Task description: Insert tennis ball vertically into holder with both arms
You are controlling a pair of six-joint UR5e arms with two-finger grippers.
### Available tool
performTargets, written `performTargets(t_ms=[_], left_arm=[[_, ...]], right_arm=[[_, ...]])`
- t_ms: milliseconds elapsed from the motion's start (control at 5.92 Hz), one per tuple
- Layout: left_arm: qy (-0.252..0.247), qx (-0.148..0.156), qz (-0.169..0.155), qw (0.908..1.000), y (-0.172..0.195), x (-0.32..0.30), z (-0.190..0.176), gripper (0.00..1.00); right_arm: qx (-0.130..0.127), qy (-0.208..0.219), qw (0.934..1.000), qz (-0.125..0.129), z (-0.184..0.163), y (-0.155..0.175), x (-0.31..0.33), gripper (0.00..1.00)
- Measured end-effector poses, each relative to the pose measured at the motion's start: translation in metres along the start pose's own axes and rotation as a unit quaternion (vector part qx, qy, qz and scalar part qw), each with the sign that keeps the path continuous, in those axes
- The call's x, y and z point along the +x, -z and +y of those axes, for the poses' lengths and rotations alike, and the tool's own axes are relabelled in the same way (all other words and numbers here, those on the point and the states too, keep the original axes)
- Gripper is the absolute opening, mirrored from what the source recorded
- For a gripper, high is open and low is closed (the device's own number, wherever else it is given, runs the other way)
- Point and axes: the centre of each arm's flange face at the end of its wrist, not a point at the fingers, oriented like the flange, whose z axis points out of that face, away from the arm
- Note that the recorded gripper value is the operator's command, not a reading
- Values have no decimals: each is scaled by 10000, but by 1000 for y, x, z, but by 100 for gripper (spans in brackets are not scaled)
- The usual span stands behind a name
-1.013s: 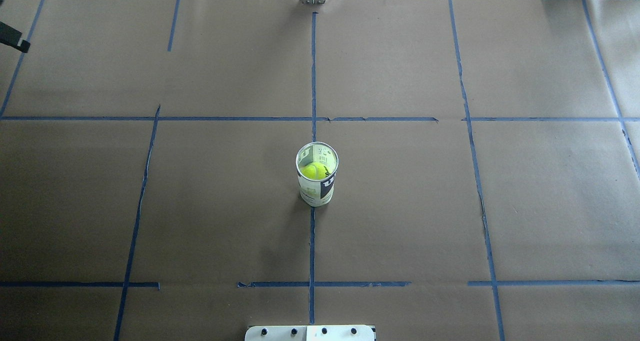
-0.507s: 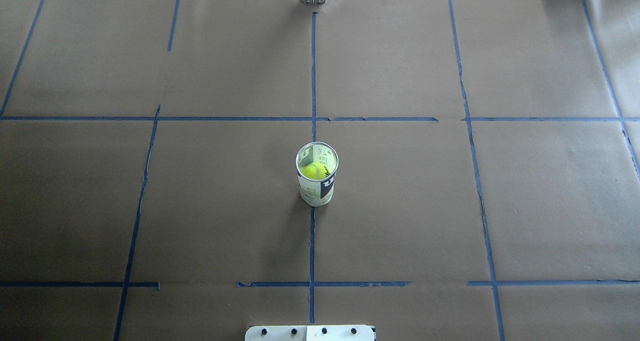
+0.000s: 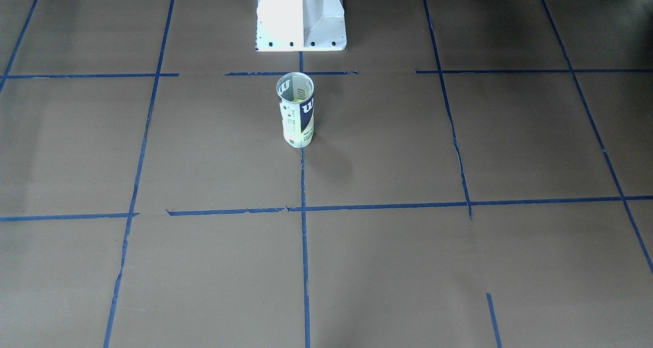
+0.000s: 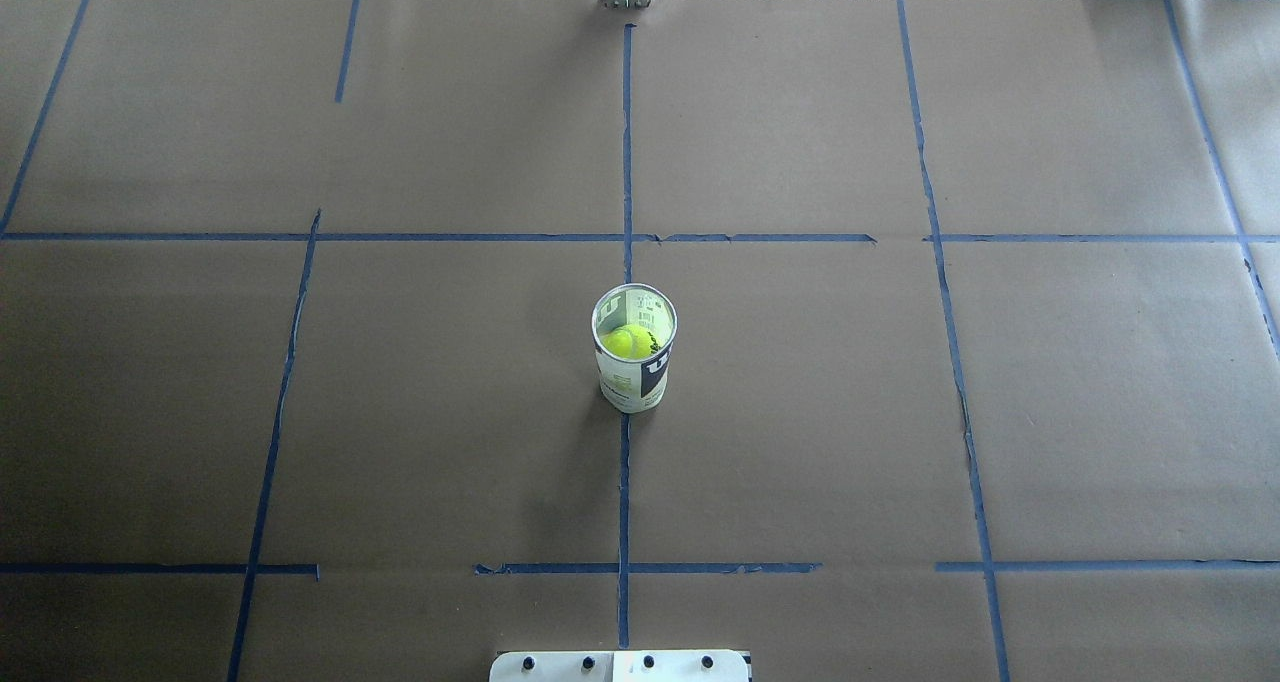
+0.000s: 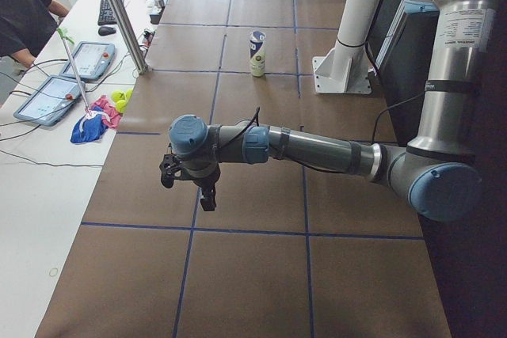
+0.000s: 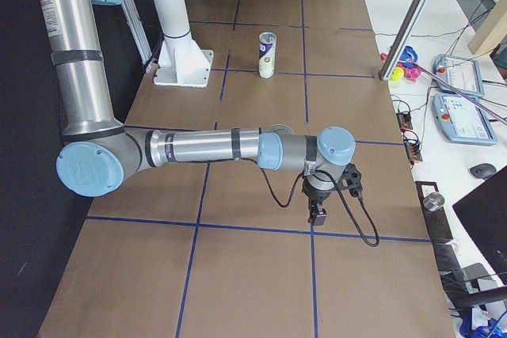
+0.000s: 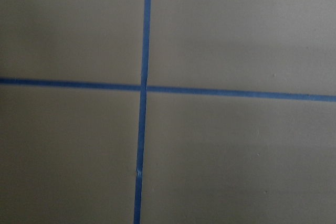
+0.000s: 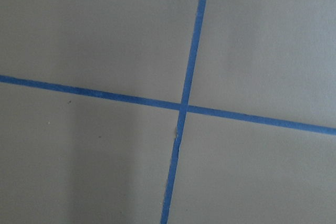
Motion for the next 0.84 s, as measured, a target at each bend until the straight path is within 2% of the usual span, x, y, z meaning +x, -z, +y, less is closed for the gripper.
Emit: performTargets(t_ms=[169,338,507,844], left_arm=[[23,-29,-186,9998,-3,-7,8,100],[-64,-30,-311,9995,-11,-9,10,100],[-192,-11,-354,9992,-20,-9,10,100],[-265,-16,-358,9990,-37,-24,24,100]], right_arm=[[-49,11,10000,-10,18,-8,3,100],[18,72,10000,8,42,-2,-6,100],[95,121,9999,29,61,8,-19,100],[-3,43,10000,28,75,6,-21,100]])
